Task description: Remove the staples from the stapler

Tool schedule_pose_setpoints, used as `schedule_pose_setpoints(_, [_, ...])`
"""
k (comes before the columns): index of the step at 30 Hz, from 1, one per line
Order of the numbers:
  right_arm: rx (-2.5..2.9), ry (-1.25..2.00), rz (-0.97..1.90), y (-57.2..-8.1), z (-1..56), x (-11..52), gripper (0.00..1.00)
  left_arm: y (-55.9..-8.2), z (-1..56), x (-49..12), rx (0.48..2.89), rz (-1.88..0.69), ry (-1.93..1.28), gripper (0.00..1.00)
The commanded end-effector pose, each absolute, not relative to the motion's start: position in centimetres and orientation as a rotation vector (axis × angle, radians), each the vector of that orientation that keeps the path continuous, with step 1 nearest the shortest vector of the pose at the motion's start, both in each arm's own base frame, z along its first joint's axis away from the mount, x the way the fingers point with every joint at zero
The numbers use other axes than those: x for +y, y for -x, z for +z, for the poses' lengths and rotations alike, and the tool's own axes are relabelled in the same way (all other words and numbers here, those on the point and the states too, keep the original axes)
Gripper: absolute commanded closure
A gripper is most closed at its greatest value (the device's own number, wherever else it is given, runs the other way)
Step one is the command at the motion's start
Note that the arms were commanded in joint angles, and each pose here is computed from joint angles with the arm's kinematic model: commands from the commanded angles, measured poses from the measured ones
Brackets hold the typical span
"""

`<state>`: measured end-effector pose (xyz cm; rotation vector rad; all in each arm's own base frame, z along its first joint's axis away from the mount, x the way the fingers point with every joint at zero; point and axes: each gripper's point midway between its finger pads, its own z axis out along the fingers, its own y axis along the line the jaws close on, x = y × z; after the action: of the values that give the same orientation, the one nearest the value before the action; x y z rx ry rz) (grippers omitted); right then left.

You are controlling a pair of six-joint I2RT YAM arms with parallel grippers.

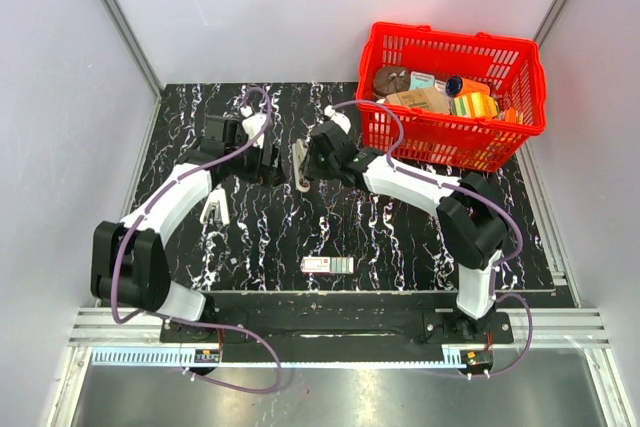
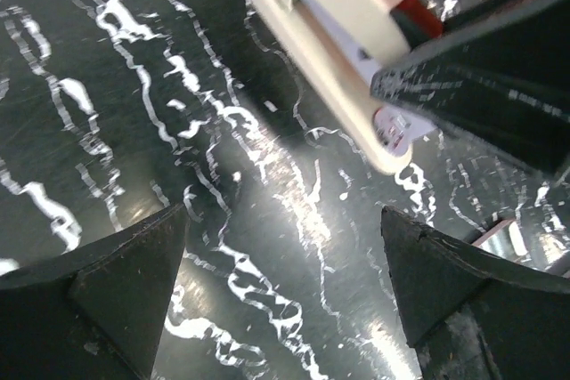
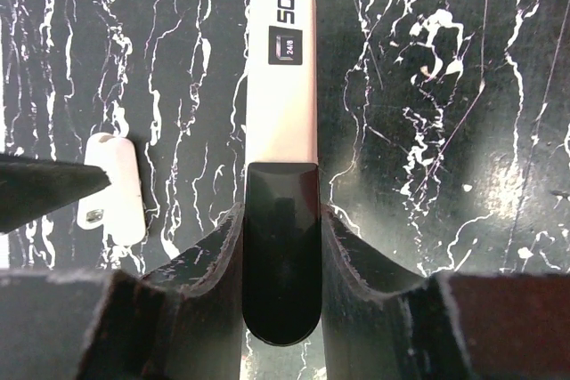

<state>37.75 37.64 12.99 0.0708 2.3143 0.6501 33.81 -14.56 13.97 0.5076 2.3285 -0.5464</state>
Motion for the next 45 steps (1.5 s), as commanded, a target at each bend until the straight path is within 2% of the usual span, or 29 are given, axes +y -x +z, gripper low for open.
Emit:
schedule_pose_setpoints(1, [2.083,-0.172,0.912,-38.6,21.1,39.3,1.0,-35.5,15.6,-18.2,2.227,-0.788,-0.465,0.07])
schedule_pose_setpoints(8, [2.068,-0.193,0.945,-38.5,21.9,39.7,1.0,-34.0,13.7,-18.9,2.231,-0.865,-0.492,0.12])
schedule_pose_setpoints(14, [2.034,-0.215,1.014,-38.4,21.5,40.8,1.0,-33.6,12.5,-18.9,2.266,-0.876,-0.53,0.33])
schedule_pose_setpoints(27, [1.986,-0.247,1.106,-37.5,22.6,42.1,1.0,-33.1,12.3,-19.4,2.269,-0.934,-0.554,0.34])
schedule_pose_setpoints(31, [1.985,-0.243,1.128,-37.0,22.7,42.5,1.0,-33.2,11.8,-19.0,2.274,-0.884,-0.576,0.36])
schedule_pose_setpoints(35, [1.989,-0.239,1.149,-36.6,22.7,42.8,1.0,-33.2,11.4,-18.5,2.276,-0.845,-0.597,0.53])
schedule_pose_setpoints(42, [2.004,-0.239,1.172,-36.0,22.3,42.8,1.0,-32.5,11.1,-18.8,2.286,-0.884,-0.677,0.98])
schedule_pose_setpoints(45, [2.017,-0.223,1.161,-35.8,21.9,42.6,1.0,-32.4,10.8,-18.3,2.297,-0.848,-0.711,1.0])
